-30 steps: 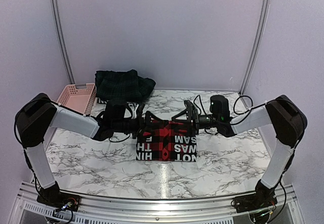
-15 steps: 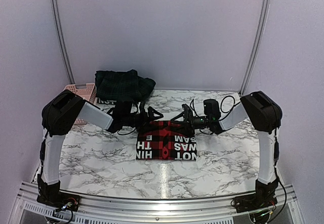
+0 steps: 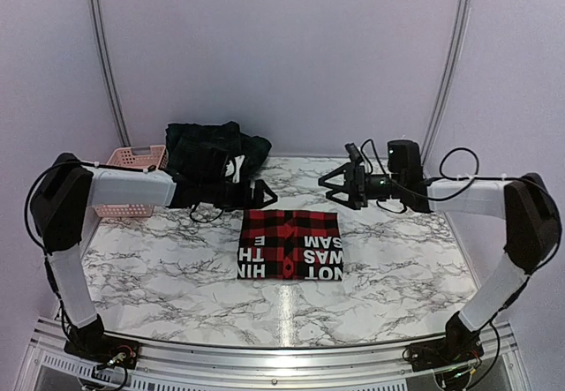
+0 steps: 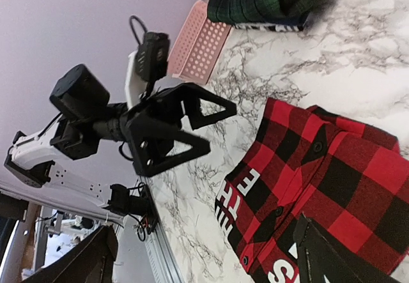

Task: Fold and stack the mixed laundry pile
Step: Smooth out the square-folded T-shirt at the center of the board, then pick up the square-folded T-shirt from the center of the board.

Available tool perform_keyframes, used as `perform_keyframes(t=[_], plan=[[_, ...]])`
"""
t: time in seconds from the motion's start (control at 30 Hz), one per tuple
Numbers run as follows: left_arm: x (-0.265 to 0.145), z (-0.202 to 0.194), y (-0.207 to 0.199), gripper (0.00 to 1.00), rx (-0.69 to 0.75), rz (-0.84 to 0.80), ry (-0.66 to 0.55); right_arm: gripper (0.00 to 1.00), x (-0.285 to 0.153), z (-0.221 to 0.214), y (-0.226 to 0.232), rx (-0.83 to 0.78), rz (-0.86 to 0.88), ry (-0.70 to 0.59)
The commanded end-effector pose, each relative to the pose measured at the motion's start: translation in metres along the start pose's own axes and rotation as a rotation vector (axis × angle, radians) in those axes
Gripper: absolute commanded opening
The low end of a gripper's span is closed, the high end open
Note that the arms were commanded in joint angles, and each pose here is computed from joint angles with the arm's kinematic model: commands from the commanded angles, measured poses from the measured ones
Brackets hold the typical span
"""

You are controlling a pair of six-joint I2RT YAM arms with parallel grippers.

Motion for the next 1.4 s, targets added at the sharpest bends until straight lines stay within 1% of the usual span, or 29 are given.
perform_keyframes(t=[0.0, 0.13, 0.27, 0.33, 0.4, 0.47, 0.53, 0.63, 0.83, 1.1, 1.2, 1.27, 1.37], plan=[[-0.013, -0.034, -0.056, 0.99, 0.509, 0.157, 0.146, 0.92, -0.036, -0.032, -0.026, 0.094, -0.177, -0.013], [-0.002, -0.058, -0.097, 0.99, 0.69, 0.133, 0.159, 0.92, -0.066, -0.05, -0.035, 0.154, -0.23, -0.061], [0.022, -0.082, -0.129, 0.99, 0.861, 0.079, 0.189, 0.93, -0.081, -0.069, -0.044, 0.213, -0.249, -0.08], [0.034, -0.096, -0.14, 0.95, 0.945, 0.044, 0.214, 0.93, -0.084, -0.078, -0.049, 0.244, -0.248, -0.084], [0.046, -0.109, -0.147, 0.9, 1.02, 0.018, 0.237, 0.94, -0.086, -0.086, -0.052, 0.265, -0.249, -0.087], [0.058, -0.12, -0.151, 0.83, 1.093, -0.001, 0.258, 0.94, -0.087, -0.093, -0.055, 0.282, -0.243, -0.082], [0.07, -0.132, -0.151, 0.76, 1.136, -0.015, 0.282, 0.94, -0.087, -0.097, -0.058, 0.291, -0.241, -0.086], [0.087, -0.143, -0.151, 0.65, 1.169, -0.036, 0.308, 0.94, -0.086, -0.103, -0.063, 0.316, -0.238, -0.087], [0.11, -0.165, -0.146, 0.45, 1.239, -0.053, 0.351, 0.94, -0.083, -0.109, -0.072, 0.357, -0.231, -0.087], [0.126, -0.189, -0.119, 0.31, 1.282, -0.028, 0.432, 0.93, -0.078, -0.11, -0.082, 0.401, -0.231, -0.078], [0.127, -0.193, -0.114, 0.27, 1.27, -0.032, 0.447, 0.93, -0.076, -0.111, -0.087, 0.414, -0.24, -0.07], [0.124, -0.188, -0.118, 0.19, 1.225, -0.048, 0.435, 0.93, -0.074, -0.113, -0.09, 0.422, -0.244, -0.061], [0.113, -0.169, -0.135, 0.08, 1.155, -0.092, 0.36, 0.93, -0.071, -0.117, -0.093, 0.437, -0.24, -0.045]])
Point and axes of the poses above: each gripper's point midway between its finger pads, its own x axis out along the fingers, its own y axis along the line the jaws close on, z = x × y, the point moved 5 cm from there along -x, back along the fingers, and after that the axes turned 1 degree about -x, right-handed, at the moved point
